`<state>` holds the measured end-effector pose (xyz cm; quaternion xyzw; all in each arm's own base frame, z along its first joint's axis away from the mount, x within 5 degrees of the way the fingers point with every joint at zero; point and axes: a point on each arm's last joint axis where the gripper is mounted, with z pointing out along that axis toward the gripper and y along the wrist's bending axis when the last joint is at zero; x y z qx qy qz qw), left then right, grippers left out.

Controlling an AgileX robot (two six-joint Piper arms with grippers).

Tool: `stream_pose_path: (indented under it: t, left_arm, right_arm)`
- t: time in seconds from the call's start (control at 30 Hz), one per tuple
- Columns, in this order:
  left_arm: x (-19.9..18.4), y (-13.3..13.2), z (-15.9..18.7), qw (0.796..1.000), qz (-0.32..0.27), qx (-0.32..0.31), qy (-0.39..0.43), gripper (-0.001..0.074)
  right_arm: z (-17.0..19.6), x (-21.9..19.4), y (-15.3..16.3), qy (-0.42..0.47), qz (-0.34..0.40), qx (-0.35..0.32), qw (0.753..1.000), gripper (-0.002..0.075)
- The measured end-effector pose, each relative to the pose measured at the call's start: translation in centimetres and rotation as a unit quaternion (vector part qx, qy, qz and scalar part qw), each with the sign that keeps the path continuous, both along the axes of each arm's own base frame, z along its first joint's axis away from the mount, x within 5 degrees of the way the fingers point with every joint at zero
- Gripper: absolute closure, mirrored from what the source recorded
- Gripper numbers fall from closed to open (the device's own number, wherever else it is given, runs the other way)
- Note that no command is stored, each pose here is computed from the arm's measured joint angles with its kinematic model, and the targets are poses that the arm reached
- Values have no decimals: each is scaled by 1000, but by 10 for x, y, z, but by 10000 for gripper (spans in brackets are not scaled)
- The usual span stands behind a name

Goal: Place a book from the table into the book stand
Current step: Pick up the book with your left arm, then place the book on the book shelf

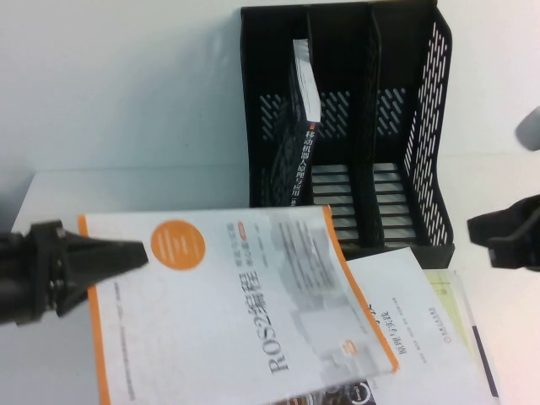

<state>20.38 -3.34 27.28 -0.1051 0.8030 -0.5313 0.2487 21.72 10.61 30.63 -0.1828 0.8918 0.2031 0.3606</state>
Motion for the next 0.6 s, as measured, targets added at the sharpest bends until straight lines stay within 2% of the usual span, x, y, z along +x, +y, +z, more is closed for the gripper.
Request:
stream_pose_path:
  t: [0.17, 0.37, 0.6]
  left_arm:
    - [-2, -4, 78, 992, 38, 68, -95, 633]
    - [-7, -28, 157, 976, 36, 124, -178, 633]
    - [-11, -58, 223, 962, 50, 129, -235, 633]
  right_arm:
    - [28, -23, -15, -49, -46, 15, 998, 729]
    - [33, -31, -21, -47, -66, 16, 997, 729]
    - [29, -32, -26, -24, -85, -5, 996, 729]
